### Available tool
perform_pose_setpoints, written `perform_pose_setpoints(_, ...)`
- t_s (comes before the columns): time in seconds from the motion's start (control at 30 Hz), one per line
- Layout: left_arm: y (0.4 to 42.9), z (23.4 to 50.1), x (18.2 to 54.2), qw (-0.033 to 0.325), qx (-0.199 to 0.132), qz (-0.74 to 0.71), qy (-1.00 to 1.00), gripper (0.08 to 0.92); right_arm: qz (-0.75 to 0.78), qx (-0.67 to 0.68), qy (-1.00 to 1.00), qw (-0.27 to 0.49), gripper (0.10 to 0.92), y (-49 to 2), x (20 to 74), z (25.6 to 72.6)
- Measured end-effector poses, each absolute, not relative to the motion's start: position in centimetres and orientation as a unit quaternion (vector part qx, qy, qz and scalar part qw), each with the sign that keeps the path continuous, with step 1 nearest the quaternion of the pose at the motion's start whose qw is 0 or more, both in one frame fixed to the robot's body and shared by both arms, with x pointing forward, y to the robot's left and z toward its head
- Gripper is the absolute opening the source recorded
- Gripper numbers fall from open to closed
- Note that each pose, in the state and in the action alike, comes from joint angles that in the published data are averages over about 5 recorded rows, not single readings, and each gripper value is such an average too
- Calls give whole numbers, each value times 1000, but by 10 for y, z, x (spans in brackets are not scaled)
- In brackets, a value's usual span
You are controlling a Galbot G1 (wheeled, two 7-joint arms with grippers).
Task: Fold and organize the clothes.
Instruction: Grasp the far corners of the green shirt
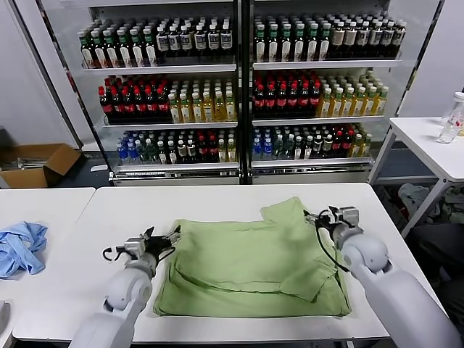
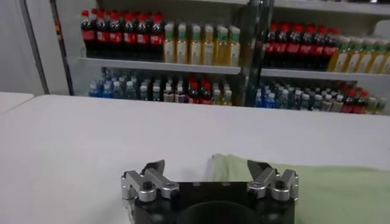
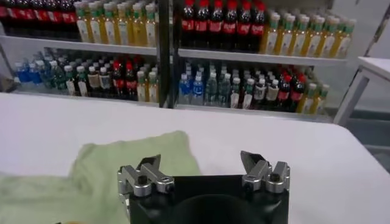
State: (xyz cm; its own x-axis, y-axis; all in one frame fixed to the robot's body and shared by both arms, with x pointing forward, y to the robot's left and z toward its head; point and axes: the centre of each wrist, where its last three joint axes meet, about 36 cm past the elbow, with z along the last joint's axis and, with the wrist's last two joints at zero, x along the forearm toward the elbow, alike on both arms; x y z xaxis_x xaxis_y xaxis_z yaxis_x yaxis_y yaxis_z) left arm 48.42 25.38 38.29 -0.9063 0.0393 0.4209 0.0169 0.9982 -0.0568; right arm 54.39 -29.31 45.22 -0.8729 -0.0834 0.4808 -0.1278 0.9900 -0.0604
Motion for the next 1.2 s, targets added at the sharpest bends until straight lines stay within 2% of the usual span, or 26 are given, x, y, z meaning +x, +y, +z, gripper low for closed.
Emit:
perform_pose_setpoints(0.33, 239, 369, 522, 232, -13, 10, -972, 820, 34, 60, -958, 277, 823, -278, 595, 440)
perform_pose_setpoints(0.43, 238, 365, 526, 237, -14, 7, -971, 783, 32, 62, -956, 286, 821, -275, 601, 434)
perform_pose_setpoints(0.53, 236, 362, 527, 240, -16, 6, -971, 706, 32, 64, -953, 293, 803, -274, 604, 430)
perform_pose_setpoints(0.67, 234, 360, 527, 242, -22, 13, -970, 594, 32, 68, -950, 303, 716, -273, 605, 422)
perform_pose_setpoints(1.2, 238, 351, 506, 242, -40, 62, -967, 133, 13, 83, -944, 319, 248, -281, 594, 407)
